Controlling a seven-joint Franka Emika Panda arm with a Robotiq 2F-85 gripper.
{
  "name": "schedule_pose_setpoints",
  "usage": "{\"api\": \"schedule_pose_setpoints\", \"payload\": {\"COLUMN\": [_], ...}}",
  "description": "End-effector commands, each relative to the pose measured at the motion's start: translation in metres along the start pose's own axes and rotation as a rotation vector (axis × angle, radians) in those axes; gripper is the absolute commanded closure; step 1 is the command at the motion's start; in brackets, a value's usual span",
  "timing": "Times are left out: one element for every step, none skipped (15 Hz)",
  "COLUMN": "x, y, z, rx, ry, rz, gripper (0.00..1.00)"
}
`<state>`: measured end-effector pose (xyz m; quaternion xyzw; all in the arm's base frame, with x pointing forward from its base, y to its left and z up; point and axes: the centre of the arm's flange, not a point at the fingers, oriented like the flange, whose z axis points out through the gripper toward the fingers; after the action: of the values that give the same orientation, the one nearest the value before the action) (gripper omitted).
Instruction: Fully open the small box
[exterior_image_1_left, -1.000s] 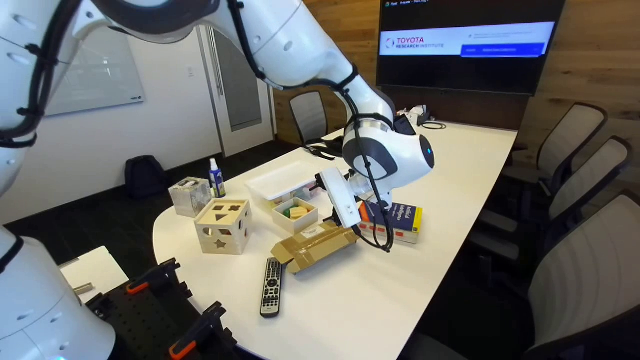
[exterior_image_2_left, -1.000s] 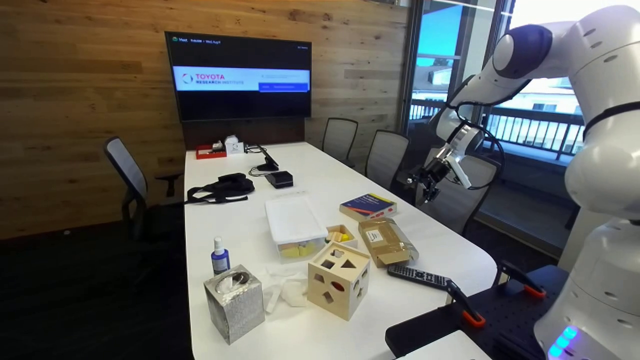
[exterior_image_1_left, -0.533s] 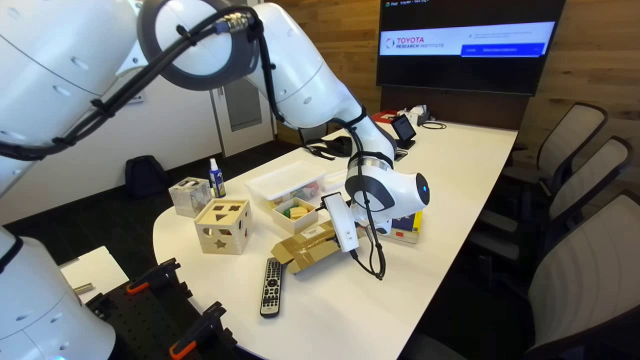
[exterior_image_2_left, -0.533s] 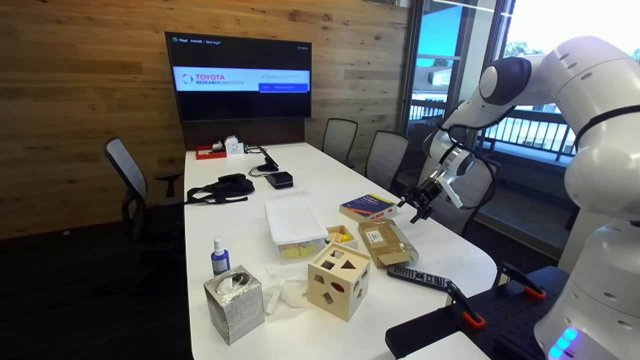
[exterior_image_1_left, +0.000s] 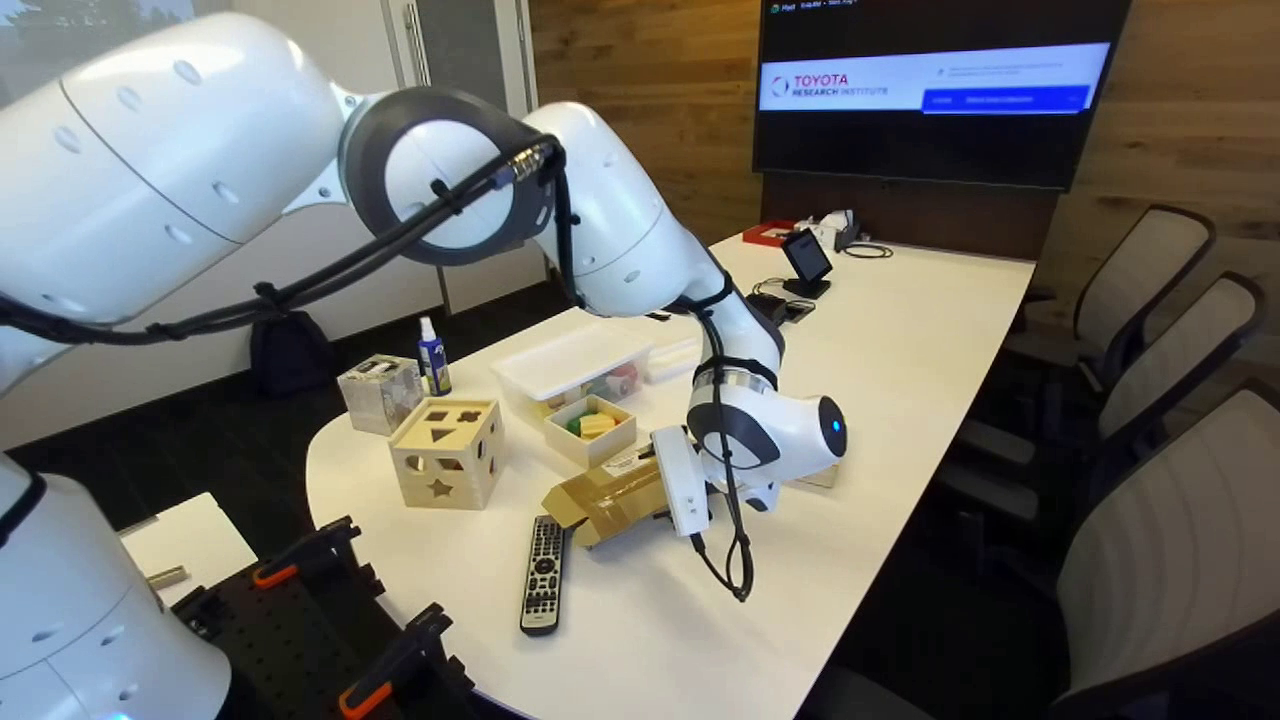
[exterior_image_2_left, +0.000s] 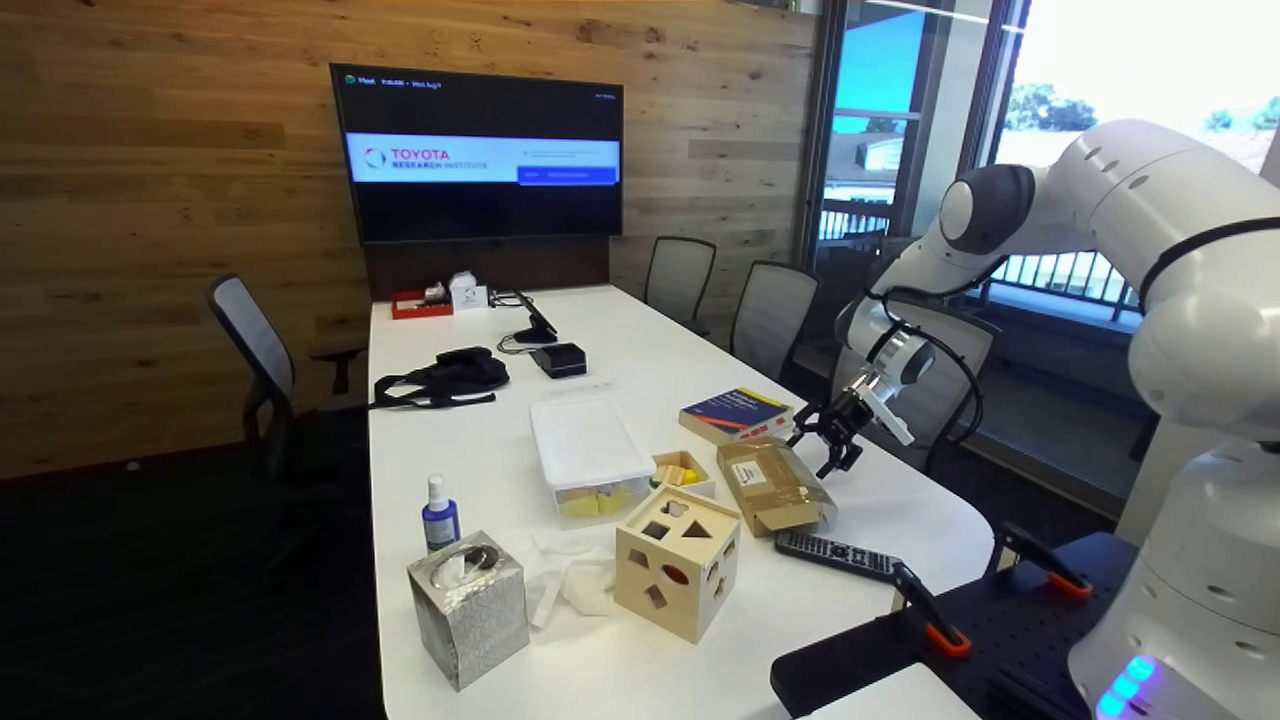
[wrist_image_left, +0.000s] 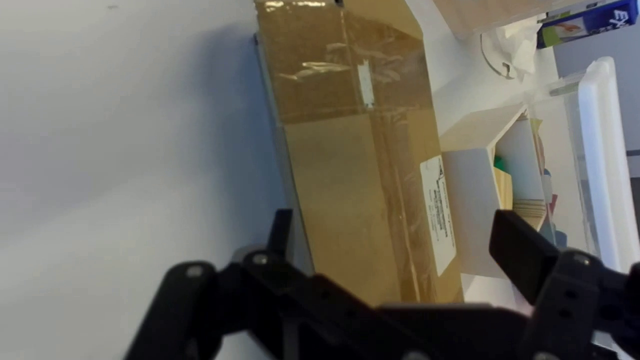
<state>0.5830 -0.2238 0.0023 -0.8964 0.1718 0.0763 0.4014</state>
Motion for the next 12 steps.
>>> {"api": "schedule_pose_setpoints", "payload": {"x": [0.017, 0.018, 0.019, 0.021, 0.023, 0.025, 0.026, 0.026, 0.026, 0.025, 0.022, 0.019], "y": [0.010, 0.012, 0.014, 0.015, 0.015, 0.012, 0.006, 0.001, -0.005, -0.010, -0.016, -0.020], "z": [0.007, 0.008, 0.011, 0.013, 0.016, 0.020, 0.027, 0.032, 0.036, 0.038, 0.035, 0.031], "rx": [0.002, 0.002, 0.001, 0.004, 0.024, 0.045, 0.069, 0.090, 0.126, 0.149, 0.156, 0.162], "ry": [0.018, 0.018, 0.014, 0.010, -0.002, -0.015, -0.034, -0.043, -0.050, -0.053, -0.047, -0.040], "rz": [0.063, 0.072, 0.082, 0.081, 0.077, 0.061, 0.038, 0.027, 0.010, -0.005, -0.013, -0.021], "gripper": [0.00, 0.00, 0.00, 0.00, 0.00, 0.00, 0.00, 0.00, 0.00, 0.00, 0.00, 0.00]}}
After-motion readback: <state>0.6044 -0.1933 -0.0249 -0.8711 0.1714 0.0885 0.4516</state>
